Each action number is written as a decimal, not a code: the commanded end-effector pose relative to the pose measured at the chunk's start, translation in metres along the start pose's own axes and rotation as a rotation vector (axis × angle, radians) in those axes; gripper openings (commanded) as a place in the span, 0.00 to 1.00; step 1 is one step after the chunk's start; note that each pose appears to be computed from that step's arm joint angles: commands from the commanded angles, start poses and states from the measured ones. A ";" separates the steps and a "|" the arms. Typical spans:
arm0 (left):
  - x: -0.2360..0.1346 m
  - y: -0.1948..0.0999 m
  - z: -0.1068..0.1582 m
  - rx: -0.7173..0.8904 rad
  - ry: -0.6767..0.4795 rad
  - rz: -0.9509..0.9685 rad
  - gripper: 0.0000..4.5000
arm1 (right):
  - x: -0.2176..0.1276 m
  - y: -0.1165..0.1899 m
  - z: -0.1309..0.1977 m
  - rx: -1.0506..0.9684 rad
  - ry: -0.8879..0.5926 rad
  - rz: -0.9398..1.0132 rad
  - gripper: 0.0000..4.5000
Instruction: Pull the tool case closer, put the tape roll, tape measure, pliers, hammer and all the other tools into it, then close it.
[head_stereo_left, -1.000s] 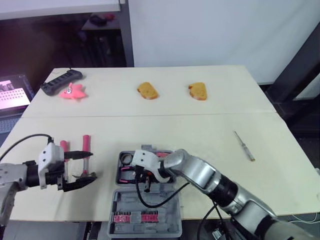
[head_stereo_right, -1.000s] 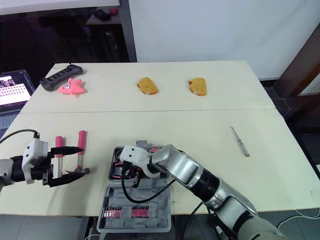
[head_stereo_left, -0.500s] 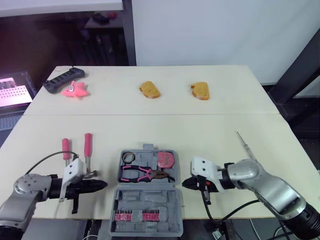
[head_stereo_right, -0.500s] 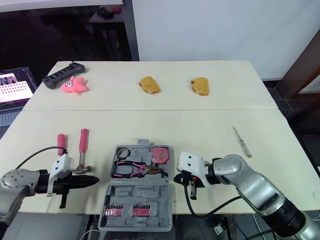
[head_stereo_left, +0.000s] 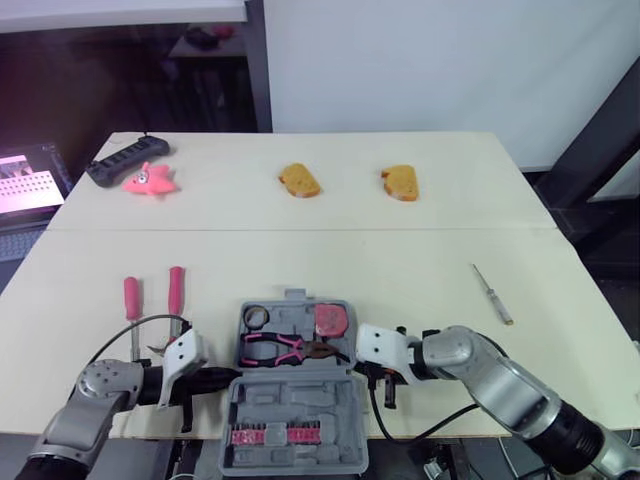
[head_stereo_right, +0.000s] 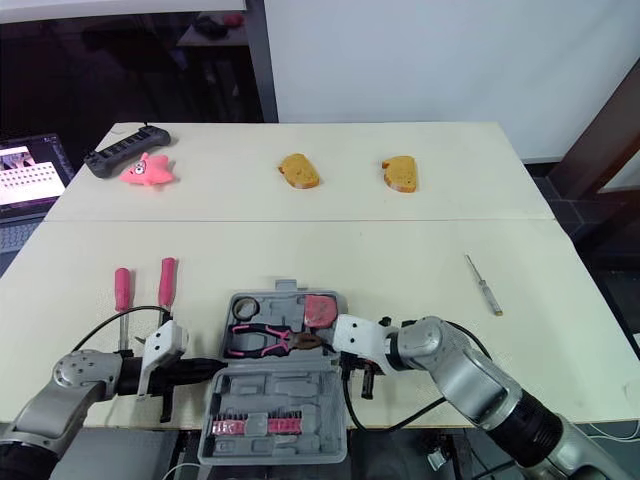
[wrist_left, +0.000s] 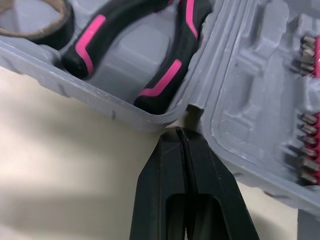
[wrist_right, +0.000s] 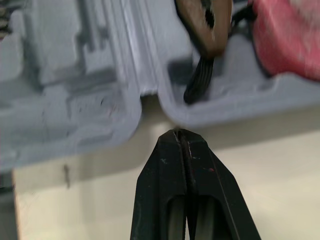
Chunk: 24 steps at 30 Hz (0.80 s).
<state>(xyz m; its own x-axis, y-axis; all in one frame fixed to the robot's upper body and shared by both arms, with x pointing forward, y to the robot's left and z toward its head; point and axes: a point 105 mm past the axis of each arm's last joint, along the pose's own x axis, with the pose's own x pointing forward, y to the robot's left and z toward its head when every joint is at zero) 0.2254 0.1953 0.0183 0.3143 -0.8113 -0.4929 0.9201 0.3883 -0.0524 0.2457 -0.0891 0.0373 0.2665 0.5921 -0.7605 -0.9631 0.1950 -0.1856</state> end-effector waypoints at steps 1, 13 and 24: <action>0.014 -0.004 0.007 0.022 -0.012 -0.033 0.01 | 0.012 0.010 0.012 0.010 -0.030 0.035 0.00; 0.019 0.033 0.025 0.096 -0.018 0.020 0.01 | 0.005 -0.026 0.029 0.083 -0.080 -0.078 0.00; 0.036 0.065 0.055 0.217 -0.031 0.021 0.01 | 0.015 -0.062 0.008 0.140 0.000 -0.186 0.00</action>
<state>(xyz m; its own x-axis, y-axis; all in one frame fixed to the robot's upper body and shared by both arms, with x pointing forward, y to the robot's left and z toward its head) 0.3037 0.1858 0.0348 0.3564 -0.7850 -0.5067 0.9281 0.3601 0.0948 0.3082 -0.0920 0.0490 0.4376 0.5422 -0.7173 -0.8853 0.3992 -0.2384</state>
